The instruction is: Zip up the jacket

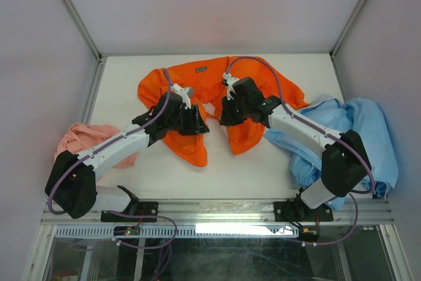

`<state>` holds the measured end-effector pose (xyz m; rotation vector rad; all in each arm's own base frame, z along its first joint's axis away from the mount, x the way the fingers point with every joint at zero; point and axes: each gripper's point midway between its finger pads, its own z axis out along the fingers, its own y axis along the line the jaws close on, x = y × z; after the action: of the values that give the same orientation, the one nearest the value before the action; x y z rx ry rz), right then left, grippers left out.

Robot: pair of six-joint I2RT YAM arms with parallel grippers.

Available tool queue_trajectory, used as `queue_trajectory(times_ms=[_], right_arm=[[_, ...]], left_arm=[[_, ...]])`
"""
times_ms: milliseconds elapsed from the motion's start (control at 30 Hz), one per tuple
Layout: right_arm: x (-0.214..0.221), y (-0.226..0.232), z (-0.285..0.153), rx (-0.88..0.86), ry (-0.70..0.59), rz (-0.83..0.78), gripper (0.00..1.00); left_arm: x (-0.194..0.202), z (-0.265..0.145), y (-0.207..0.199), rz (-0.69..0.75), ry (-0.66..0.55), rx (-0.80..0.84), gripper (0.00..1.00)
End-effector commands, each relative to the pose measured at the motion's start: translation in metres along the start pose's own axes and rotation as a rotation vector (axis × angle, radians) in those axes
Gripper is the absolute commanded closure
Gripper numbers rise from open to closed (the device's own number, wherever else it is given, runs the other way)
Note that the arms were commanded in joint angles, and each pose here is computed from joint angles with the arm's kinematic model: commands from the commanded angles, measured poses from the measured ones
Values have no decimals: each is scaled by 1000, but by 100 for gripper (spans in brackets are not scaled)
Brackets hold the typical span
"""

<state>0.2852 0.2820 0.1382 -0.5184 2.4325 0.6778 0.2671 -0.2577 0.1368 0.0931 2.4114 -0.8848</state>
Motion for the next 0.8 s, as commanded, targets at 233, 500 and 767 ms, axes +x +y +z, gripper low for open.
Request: queue_trajectory(times_ms=[233, 500, 767], right_arm=[[-19, 14, -41, -24, -104, -57, 47], [52, -10, -55, 17, -68, 11, 42], [82, -44, -6, 120, -16, 55, 43]], left_arm=[[-27, -24, -26, 52, -142, 28, 18], [8, -51, -11, 41, -93, 18, 25], [24, -7, 4, 29, -21, 15, 37]])
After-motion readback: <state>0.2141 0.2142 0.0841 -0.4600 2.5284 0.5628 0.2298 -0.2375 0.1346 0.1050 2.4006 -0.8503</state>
